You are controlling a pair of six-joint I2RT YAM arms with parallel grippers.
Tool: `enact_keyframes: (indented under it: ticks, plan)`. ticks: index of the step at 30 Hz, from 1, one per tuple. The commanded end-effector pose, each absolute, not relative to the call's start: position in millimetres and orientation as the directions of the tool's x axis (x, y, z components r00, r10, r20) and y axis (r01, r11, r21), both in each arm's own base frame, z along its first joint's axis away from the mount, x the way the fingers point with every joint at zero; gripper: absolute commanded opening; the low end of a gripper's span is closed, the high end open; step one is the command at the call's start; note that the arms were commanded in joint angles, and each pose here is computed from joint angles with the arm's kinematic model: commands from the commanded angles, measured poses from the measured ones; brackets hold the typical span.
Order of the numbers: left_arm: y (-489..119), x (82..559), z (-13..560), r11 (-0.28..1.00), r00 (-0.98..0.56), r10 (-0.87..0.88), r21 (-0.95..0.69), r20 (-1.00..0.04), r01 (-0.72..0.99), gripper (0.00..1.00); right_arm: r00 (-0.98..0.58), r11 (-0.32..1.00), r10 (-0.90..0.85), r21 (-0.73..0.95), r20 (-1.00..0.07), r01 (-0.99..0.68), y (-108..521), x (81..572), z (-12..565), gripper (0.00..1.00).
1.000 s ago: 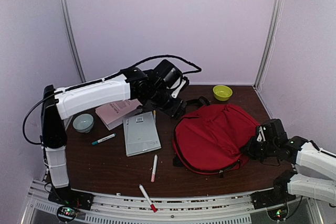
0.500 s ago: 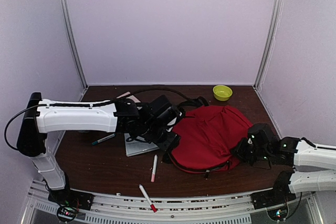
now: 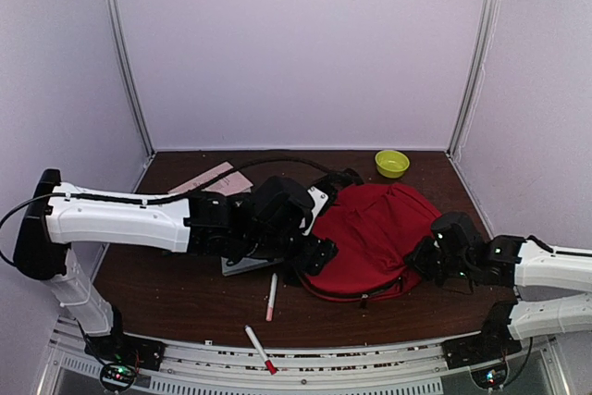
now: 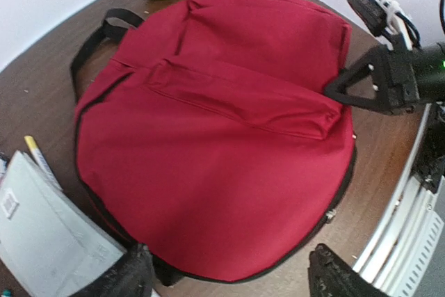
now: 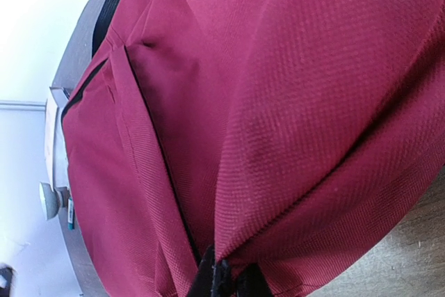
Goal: Pack the student bag
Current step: Adjust the student bag at the center of the board.
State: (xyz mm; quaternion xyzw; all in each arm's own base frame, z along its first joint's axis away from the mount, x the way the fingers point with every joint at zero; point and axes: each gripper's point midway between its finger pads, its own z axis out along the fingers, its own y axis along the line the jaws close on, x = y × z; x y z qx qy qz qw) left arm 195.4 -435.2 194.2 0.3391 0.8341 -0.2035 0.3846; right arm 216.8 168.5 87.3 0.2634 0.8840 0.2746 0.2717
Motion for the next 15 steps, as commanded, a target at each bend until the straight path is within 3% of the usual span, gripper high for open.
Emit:
enact_keyframes:
  ticks: [1, 5, 8, 15]
  plan:
    - [-462, 159, 173, 0.614, -0.538, 0.394, -0.222, -0.745, 0.757, 0.72, -0.650, 0.633, 0.684, 0.711, -0.330, 0.306, 179, 231, 120, 0.00]
    - [-469, 145, 155, 0.580, -0.569, 0.415, -0.275, -0.710, 0.767, 0.66, -0.654, 0.618, 0.683, 0.735, -0.325, 0.280, 192, 235, 138, 0.00]
    - [-464, 148, 135, 0.627, -0.612, 0.428, -0.269, -0.665, 0.731, 0.64, -0.655, 0.645, 0.669, 0.712, -0.350, 0.278, 192, 236, 142, 0.00]
    - [-462, 152, 83, 0.674, -0.663, 0.519, -0.219, -0.539, 0.705, 0.61, -0.632, 0.669, 0.680, 0.667, -0.373, 0.326, 165, 223, 118, 0.00]
